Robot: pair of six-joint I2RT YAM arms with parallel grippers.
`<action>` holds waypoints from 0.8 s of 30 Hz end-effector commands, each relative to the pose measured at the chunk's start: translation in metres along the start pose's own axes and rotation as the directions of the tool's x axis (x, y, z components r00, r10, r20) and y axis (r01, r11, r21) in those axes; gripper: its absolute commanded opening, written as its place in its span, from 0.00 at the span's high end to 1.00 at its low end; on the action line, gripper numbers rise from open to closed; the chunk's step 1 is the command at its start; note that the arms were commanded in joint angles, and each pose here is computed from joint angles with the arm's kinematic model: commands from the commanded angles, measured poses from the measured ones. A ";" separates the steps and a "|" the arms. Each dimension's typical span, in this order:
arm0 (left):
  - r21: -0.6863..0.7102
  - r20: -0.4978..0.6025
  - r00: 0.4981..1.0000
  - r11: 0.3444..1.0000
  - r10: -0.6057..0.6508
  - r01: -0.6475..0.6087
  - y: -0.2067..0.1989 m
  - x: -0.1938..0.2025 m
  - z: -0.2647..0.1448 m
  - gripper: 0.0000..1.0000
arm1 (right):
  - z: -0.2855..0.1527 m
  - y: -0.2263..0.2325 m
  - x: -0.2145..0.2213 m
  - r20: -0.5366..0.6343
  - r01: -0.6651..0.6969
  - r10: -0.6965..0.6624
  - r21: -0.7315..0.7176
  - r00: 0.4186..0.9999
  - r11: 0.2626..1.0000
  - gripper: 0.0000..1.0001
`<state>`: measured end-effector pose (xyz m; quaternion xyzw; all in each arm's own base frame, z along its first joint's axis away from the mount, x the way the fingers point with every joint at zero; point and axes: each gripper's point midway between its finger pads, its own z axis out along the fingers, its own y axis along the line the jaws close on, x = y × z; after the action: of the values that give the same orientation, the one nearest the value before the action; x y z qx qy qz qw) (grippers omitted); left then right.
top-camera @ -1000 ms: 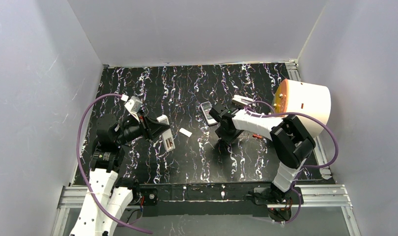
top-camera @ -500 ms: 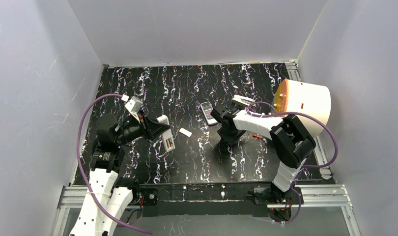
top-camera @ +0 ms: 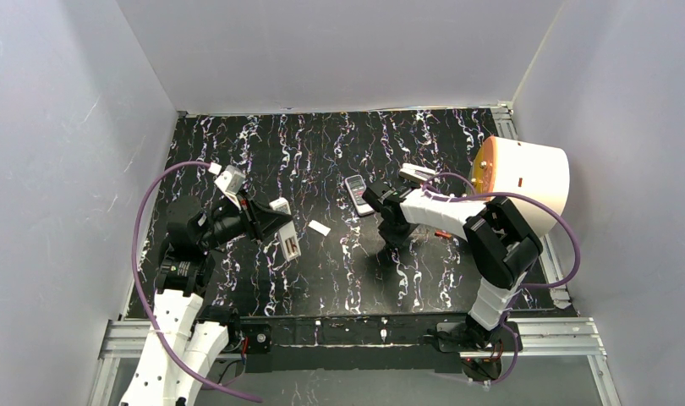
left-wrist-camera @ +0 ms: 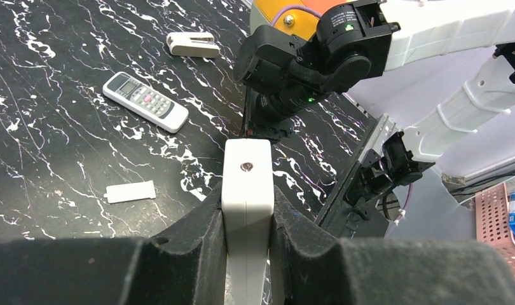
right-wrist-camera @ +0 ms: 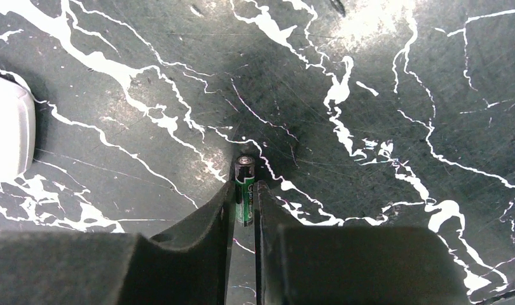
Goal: Load the batteries into the remote control
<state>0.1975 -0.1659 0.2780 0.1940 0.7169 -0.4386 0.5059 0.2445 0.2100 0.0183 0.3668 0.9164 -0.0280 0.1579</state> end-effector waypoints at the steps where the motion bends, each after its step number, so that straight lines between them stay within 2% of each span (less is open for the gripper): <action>1: 0.002 0.001 1.000 1.000 0.018 -0.018 -0.001 -0.001 0.000 1.00 | 0.019 -0.023 -0.004 0.042 0.083 -0.087 0.100 0.995 0.992 0.74; 4: 0.002 -0.001 1.000 1.000 0.012 -0.012 0.000 -0.001 0.001 1.00 | 0.022 -0.027 -0.007 0.060 0.105 -0.112 0.110 0.992 0.988 0.69; 8: 0.004 -0.006 1.000 1.000 0.006 -0.006 0.001 0.000 0.002 1.00 | 0.028 -0.034 -0.007 0.066 0.124 -0.134 0.138 0.989 0.983 0.71; 13: 0.002 -0.010 1.000 1.000 -0.005 0.005 0.002 0.001 0.003 1.00 | 0.032 -0.037 -0.008 0.072 0.149 -0.160 0.145 0.984 0.978 0.83; 17: -0.011 -0.016 0.999 0.999 -0.031 0.031 0.005 0.001 0.004 1.00 | 0.022 -0.021 -0.023 0.139 0.190 -0.201 0.085 0.970 0.978 0.92; 21: -0.042 -0.033 0.989 0.989 -0.144 0.143 0.016 0.005 0.012 1.00 | -0.007 0.005 -0.048 0.248 0.272 -0.261 -0.012 0.933 0.962 0.95; 24: -0.061 -0.044 0.957 0.957 -0.286 0.283 0.028 0.009 0.024 1.00 | -0.036 0.027 -0.065 0.333 0.356 -0.315 -0.069 0.889 0.932 0.96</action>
<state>0.2125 -0.1677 0.2601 0.1451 0.7497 -0.4536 0.4594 0.2663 0.1937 0.0257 0.2440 0.9397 -0.0604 0.2321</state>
